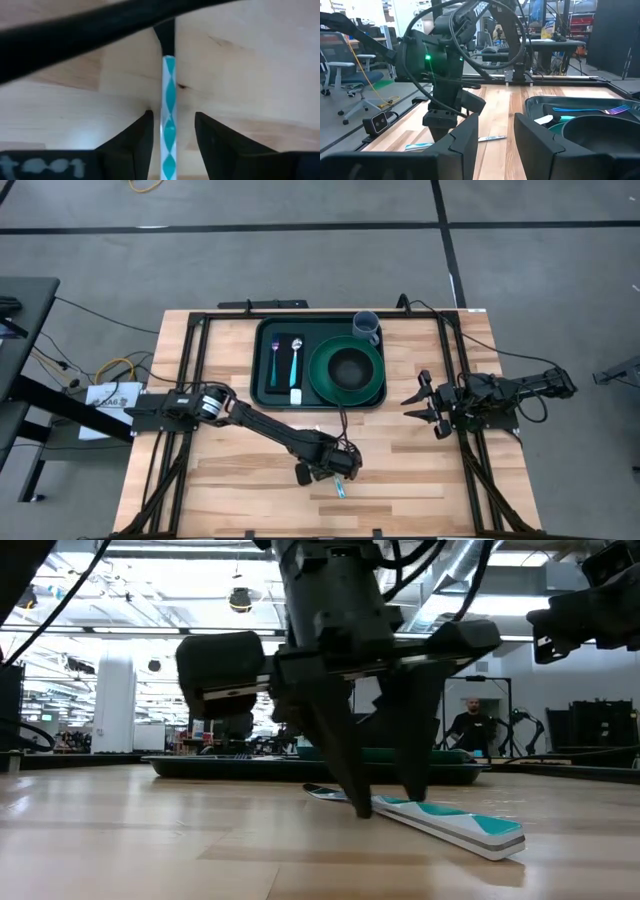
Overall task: Set up tray
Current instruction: Put the white patterned knife on the black napkin between the purple fork and blue spoon
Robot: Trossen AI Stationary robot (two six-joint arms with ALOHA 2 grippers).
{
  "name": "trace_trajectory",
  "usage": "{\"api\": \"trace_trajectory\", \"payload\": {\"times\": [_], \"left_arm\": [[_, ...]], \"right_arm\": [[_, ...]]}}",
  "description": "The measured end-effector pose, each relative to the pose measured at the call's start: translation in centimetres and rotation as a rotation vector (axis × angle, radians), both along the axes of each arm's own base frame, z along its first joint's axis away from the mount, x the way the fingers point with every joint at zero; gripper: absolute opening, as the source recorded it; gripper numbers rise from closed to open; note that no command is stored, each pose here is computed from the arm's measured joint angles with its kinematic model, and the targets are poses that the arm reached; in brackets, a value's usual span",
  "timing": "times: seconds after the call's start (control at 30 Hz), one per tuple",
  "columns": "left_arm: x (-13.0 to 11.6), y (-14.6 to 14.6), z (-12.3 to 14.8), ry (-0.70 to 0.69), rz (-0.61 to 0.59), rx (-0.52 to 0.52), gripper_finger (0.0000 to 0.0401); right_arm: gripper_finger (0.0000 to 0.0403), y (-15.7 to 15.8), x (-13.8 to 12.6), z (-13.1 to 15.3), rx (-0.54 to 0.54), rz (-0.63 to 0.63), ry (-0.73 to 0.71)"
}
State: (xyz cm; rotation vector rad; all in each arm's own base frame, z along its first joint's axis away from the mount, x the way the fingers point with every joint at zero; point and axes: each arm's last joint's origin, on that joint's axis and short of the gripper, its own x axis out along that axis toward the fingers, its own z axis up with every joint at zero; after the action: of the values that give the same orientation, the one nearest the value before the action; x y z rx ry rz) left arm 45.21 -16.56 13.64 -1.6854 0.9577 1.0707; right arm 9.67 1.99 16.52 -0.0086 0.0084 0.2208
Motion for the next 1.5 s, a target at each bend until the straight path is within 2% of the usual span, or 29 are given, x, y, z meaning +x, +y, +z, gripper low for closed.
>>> {"api": "trace_trajectory", "payload": {"times": [0.27, 0.73, 1.03, 1.23, 1.33, 1.5], "left_arm": [[0.0, -0.1, -0.1, 0.024, -0.007, -0.005, 0.0125], [-0.4, -0.2, -0.4, 0.058, -0.041, 0.012, 0.002], [-0.8, -0.2, -0.4, 0.088, -0.074, 0.032, 0.0017], [-1.3, 0.0, 1.0, 0.075, -0.07, 0.077, 0.0012], [-2.4, 0.6, 1.9, 0.143, -0.064, 0.13, 0.0012], [-3.9, 1.3, 6.1, 0.136, -0.053, 0.166, 0.0012]], "right_arm": [[0.0118, 0.0, 0.0, 0.0, 0.0, 0.0, 0.001], [0.0118, 0.0, 0.0, 0.0, 0.0, 0.0, 0.001], [0.0118, 0.0, 0.0, 0.0, 0.0, 0.0, 0.001], [0.0118, 0.0, 0.0, 0.0, 0.0, 0.0, 0.001], [0.0118, 0.0, 0.0, 0.0, 0.0, 0.0, 0.001], [0.0118, 0.0, 0.0, 0.0, 0.0, 0.0, 0.001]]}}
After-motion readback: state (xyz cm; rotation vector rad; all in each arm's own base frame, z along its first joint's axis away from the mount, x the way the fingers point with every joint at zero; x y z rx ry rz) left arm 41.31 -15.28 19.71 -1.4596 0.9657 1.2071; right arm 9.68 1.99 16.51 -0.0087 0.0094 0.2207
